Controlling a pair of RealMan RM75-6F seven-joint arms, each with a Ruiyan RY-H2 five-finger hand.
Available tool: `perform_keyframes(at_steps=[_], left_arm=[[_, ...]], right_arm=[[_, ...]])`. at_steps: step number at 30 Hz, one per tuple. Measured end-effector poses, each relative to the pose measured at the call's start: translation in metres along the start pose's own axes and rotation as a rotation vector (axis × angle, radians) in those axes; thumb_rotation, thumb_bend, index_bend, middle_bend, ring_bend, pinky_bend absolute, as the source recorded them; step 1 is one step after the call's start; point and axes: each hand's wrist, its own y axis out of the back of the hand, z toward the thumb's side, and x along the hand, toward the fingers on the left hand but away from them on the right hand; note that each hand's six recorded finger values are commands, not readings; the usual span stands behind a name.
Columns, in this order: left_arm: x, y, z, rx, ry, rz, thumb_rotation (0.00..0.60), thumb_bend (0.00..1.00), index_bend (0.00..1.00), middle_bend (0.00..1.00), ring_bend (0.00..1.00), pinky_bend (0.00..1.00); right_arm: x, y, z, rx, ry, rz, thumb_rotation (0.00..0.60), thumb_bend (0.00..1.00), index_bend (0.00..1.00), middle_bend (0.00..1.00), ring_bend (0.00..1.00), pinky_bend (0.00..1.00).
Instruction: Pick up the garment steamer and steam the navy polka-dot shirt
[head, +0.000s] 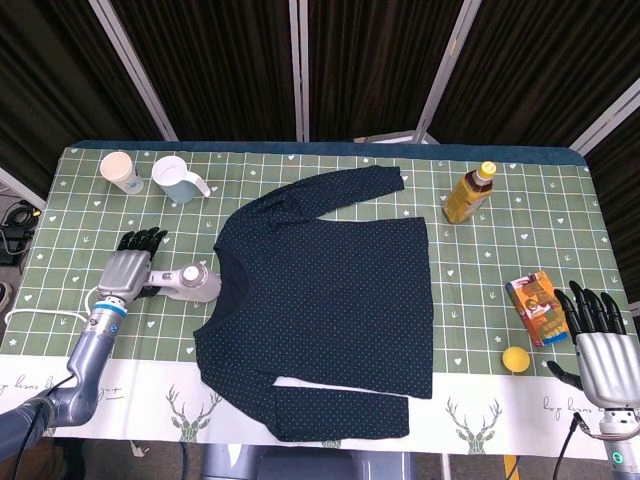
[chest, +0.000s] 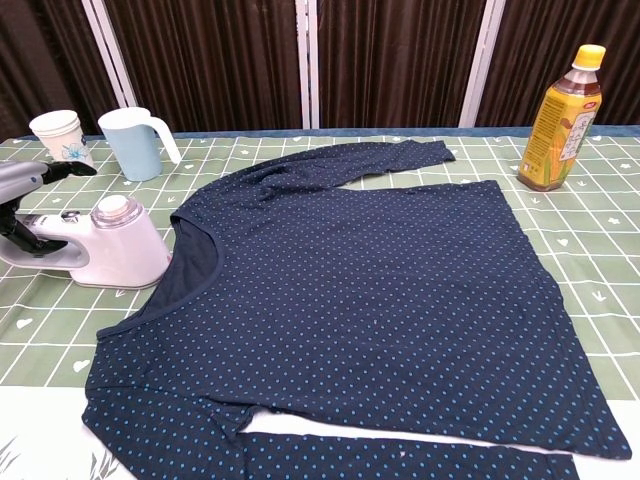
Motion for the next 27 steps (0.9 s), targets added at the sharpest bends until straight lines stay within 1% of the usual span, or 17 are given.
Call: perform_keyframes(at_steps=[1,3,5,6,8,10,13,14,17,18,19,20,21,22,24,27], left_arm=[[0.0012,-0.0004,0.0007,0.002,0.001,0.000,0.600,0.43,0.00,0.02,0.04,0.05],[0.0031,-0.0012,0.0016,0.006,0.003,0.001,0.600,0.44,0.04,0.11,0.11,0.10],[0.0051,-0.0022,0.0027,0.010,0.005,0.004,0.600,0.44,0.16,0.22,0.18,0.21],[0.0058,-0.0027,0.0031,0.011,0.006,0.005,0.600,0.44,0.20,0.25,0.21,0.25],[0.0069,-0.0035,0.0038,0.013,0.007,0.010,0.600,0.44,0.33,0.34,0.28,0.39],[0.0075,-0.0043,0.0045,0.020,0.004,0.016,0.600,0.44,0.42,0.41,0.35,0.49],[0.0077,-0.0057,0.0057,0.024,-0.003,0.022,0.600,0.44,0.53,0.52,0.45,0.62],[0.0077,-0.0060,0.0058,0.025,-0.005,0.023,0.600,0.44,0.56,0.54,0.46,0.64],[0.0075,-0.0060,0.0056,0.028,-0.010,0.032,0.600,0.45,0.70,0.63,0.54,0.73],[0.0075,-0.0056,0.0054,0.029,-0.011,0.037,0.600,0.45,0.76,0.66,0.56,0.75],[0.0074,-0.0048,0.0051,0.029,-0.013,0.044,0.600,0.47,0.81,0.69,0.59,0.77],[0.0072,-0.0043,0.0050,0.029,-0.014,0.049,0.600,0.49,0.85,0.71,0.60,0.79],[0.0070,-0.0040,0.0049,0.029,-0.016,0.053,0.600,0.54,0.89,0.73,0.62,0.80],[0.0065,-0.0037,0.0048,0.030,-0.019,0.057,0.600,0.58,0.92,0.75,0.63,0.82],[0.0058,-0.0039,0.0045,0.028,-0.023,0.060,0.600,0.62,0.94,0.76,0.65,0.83],[0.0044,-0.0055,0.0032,0.029,-0.030,0.052,0.600,0.64,0.96,0.78,0.66,0.85]], right_arm=[[0.0000,-0.0001,-0.0001,0.000,-0.001,0.001,0.600,0.00,0.00,0.00,0.00,0.00],[-0.0001,-0.0002,-0.0002,-0.001,-0.001,0.001,0.600,0.00,0.00,0.00,0.00,0.00],[-0.0004,-0.0005,-0.0004,-0.002,-0.002,0.003,0.600,0.00,0.00,0.00,0.00,0.00],[-0.0005,-0.0006,-0.0007,-0.002,-0.003,0.003,0.600,0.00,0.00,0.00,0.00,0.00],[-0.0009,-0.0010,-0.0011,-0.002,-0.004,0.005,0.600,0.00,0.00,0.00,0.00,0.00],[-0.0012,-0.0014,-0.0012,-0.003,-0.004,0.007,0.600,0.00,0.00,0.00,0.00,0.00],[-0.0014,-0.0019,-0.0012,-0.003,-0.004,0.009,0.600,0.00,0.00,0.00,0.00,0.00],[-0.0015,-0.0021,-0.0012,-0.003,-0.004,0.009,0.600,0.00,0.00,0.00,0.00,0.00],[-0.0016,-0.0026,-0.0010,-0.002,-0.003,0.011,0.600,0.00,0.00,0.00,0.00,0.00],[-0.0017,-0.0027,-0.0008,-0.002,-0.003,0.011,0.600,0.00,0.00,0.00,0.00,0.00],[-0.0016,-0.0029,-0.0007,-0.001,-0.003,0.012,0.600,0.00,0.00,0.00,0.00,0.00],[-0.0016,-0.0031,-0.0004,-0.001,-0.003,0.012,0.600,0.00,0.00,0.00,0.00,0.00],[-0.0016,-0.0032,-0.0003,-0.001,-0.002,0.013,0.600,0.00,0.00,0.00,0.00,0.00],[-0.0015,-0.0033,-0.0002,0.000,-0.002,0.013,0.600,0.00,0.00,0.00,0.00,0.00],[-0.0014,-0.0035,0.0005,0.001,0.000,0.013,0.600,0.00,0.00,0.00,0.00,0.00],[-0.0011,-0.0037,0.0010,0.003,0.000,0.013,0.600,0.00,0.00,0.00,0.00,0.00]])
